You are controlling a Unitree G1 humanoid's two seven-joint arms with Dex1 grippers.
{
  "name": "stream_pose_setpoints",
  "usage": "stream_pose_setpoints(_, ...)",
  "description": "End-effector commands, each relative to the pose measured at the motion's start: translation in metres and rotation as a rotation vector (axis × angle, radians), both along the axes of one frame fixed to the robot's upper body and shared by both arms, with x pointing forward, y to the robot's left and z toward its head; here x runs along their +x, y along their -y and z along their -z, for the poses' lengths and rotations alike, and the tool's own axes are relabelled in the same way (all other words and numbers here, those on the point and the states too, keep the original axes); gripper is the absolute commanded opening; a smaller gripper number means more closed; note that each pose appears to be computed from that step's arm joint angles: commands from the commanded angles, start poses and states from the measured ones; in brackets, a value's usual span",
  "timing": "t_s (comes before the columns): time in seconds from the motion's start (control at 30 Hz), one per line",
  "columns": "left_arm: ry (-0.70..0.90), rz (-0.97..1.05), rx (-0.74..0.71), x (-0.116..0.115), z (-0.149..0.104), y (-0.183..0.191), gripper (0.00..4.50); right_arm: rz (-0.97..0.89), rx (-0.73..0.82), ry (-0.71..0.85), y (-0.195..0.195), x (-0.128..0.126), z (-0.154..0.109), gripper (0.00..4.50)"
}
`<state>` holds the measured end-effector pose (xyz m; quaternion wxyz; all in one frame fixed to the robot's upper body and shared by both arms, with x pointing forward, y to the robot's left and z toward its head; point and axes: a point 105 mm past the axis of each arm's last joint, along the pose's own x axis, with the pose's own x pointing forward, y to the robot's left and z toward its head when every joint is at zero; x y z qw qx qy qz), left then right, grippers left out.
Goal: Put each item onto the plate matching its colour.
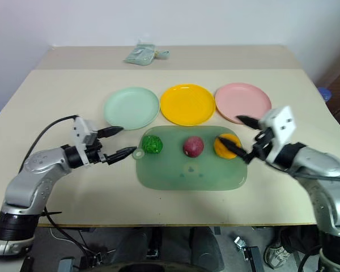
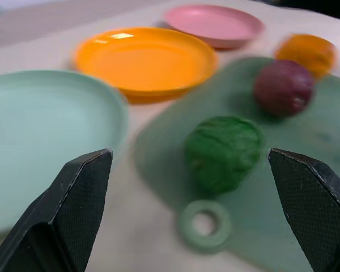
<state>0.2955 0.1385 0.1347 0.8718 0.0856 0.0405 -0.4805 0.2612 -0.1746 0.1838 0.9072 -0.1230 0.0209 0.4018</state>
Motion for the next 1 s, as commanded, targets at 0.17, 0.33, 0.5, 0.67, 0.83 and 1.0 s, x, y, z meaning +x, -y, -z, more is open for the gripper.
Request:
stream_pose_setpoints(0.17, 0.009, 0.086, 0.033, 0.014, 0.002, 0.023, 4.50, 0.065, -0.037, -0.021, 0.031, -0.016, 0.001, 4.27)
stream_pose_setpoints(0.33, 0.011, 0.091, 0.041, 0.022, 0.007, 0.029, 4.50, 0.176, -0.102, -0.062, 0.071, -0.032, 0.010, 4.27)
stream_pose_setpoints(0.5, 0.029, 0.118, 0.072, 0.030, 0.011, 0.045, 4.50, 0.236, -0.123, -0.071, 0.092, -0.037, 0.016, 4.27)
stream_pose_setpoints(0.67, 0.027, 0.115, 0.098, 0.034, 0.015, 0.045, 3.66, 0.243, -0.117, -0.052, 0.092, -0.034, 0.020, 4.50)
stream_pose_setpoints(0.83, 0.036, 0.081, 0.073, 0.036, 0.012, 0.040, 1.96, 0.237, -0.111, -0.046, 0.094, -0.033, 0.024, 4.50)
stream_pose_setpoints(1.0, 0.136, -0.244, -0.070, 0.072, -0.026, 0.009, 1.96, 0.206, -0.100, -0.012, 0.086, -0.028, 0.024, 4.50)
